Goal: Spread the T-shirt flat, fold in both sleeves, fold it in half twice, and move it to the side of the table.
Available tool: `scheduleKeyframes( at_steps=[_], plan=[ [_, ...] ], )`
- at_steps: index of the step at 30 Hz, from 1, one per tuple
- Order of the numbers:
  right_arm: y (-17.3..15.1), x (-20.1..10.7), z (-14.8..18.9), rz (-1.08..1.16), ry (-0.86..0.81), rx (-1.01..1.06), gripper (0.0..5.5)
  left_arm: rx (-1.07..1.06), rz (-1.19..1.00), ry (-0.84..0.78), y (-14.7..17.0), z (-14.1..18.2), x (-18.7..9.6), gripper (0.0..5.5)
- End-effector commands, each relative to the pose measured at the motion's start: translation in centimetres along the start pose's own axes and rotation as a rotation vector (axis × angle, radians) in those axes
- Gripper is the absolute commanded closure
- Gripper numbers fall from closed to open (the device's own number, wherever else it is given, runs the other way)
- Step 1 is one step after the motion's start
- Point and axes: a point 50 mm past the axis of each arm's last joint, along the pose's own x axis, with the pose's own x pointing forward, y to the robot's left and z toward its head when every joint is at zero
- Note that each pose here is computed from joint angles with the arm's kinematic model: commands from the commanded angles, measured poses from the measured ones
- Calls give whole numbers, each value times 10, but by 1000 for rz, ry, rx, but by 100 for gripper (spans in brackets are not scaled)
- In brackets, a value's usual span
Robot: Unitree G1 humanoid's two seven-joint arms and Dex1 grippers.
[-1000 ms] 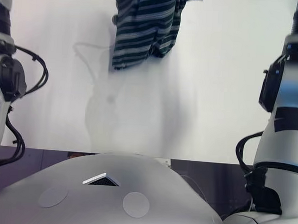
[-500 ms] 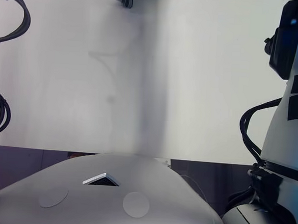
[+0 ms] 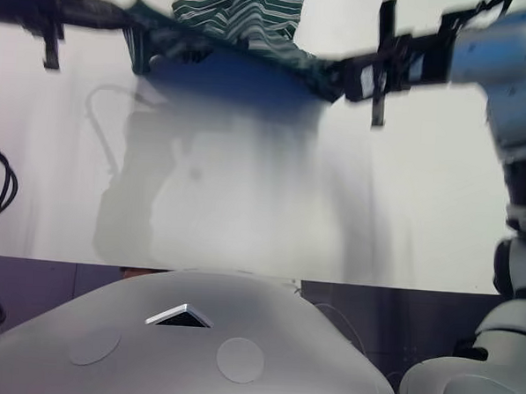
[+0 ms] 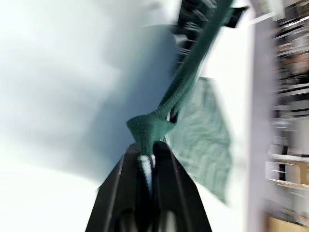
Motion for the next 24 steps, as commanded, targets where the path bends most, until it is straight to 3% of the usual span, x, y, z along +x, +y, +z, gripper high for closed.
scheduleKeyframes(
  at_steps=[1, 6, 7, 11, 15, 19, 21, 24],
  plan=[
    [91, 38, 6, 231, 134, 220, 548, 83, -37, 427, -78, -65, 33, 550],
    [124, 53, 22, 230, 185, 424, 548, 45, -30, 584, -118, -103, 42, 550],
    [127, 55, 25, 220, 189, 457, 507, 29, -33, 594, -123, -106, 42, 523],
    [121, 43, 33, 208, 169, 548, 451, -37, -109, 512, -135, -95, 38, 466],
    [69, 8, 32, 24, -11, 667, 411, -90, -63, 230, -107, -46, 16, 459],
    [25, -28, 18, -207, -174, 727, 411, -73, -55, 104, -89, -21, -3, 459],
    [12, -28, 5, -309, -140, 737, 405, -120, 20, 91, -72, -24, -5, 421],
    [23, 6, -17, -287, 4, 731, 463, -179, 194, 86, -39, -39, 5, 414]
  ],
)
